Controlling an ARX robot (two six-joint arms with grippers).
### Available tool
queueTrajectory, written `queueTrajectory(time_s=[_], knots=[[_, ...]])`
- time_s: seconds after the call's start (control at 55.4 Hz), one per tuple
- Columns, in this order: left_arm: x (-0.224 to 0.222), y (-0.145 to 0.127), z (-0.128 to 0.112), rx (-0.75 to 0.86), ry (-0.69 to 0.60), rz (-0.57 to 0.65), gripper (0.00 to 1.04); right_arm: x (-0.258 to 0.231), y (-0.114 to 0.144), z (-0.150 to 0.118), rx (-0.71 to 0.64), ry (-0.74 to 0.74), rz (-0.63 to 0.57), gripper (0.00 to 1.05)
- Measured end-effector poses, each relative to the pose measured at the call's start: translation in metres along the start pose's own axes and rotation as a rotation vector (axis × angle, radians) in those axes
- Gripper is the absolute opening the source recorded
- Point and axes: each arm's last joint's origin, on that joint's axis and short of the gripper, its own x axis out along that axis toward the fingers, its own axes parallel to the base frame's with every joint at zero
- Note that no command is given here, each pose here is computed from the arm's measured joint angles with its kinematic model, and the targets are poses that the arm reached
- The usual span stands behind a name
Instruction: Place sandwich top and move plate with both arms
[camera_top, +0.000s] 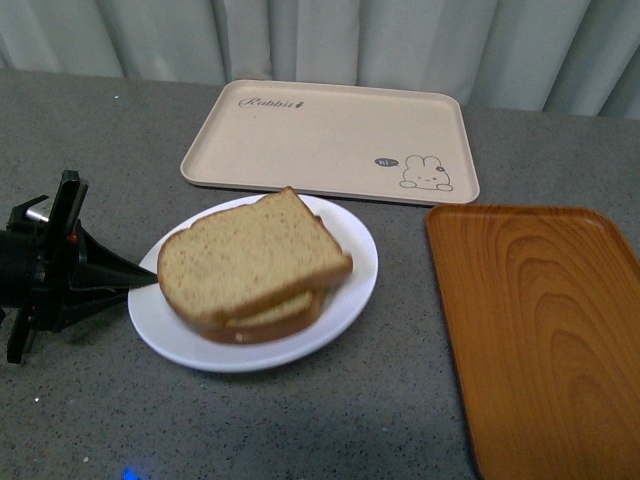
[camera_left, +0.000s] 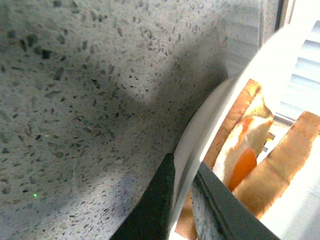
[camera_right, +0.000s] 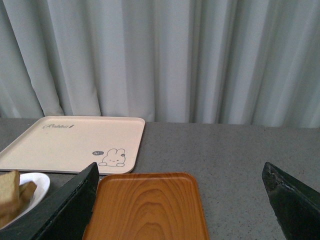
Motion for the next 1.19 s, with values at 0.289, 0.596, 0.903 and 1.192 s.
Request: queueTrajectory(time_s=[0.289,0.596,0.903,1.192], knots=[[-0.005,-0.002,-0.002,-0.007,-0.019,-0.051,0.04,0.0,0.0,0.0,0.0,0.0,0.0,0.96],[-0.018,-0.013,-0.001,0.091,-0.148,-0.118,0.04,0.0,0.0,0.0,0.0,0.0,0.0,0.96],[-0.034,-0.029,0.005,0.189,-0.287,-0.214,0.04,0.0,0.0,0.0,0.0,0.0,0.0,0.96],[-0.011,-0.059,0.026,0.209,-0.408,-0.159,0.04,0.0,0.0,0.0,0.0,0.0,0.0,0.96]])
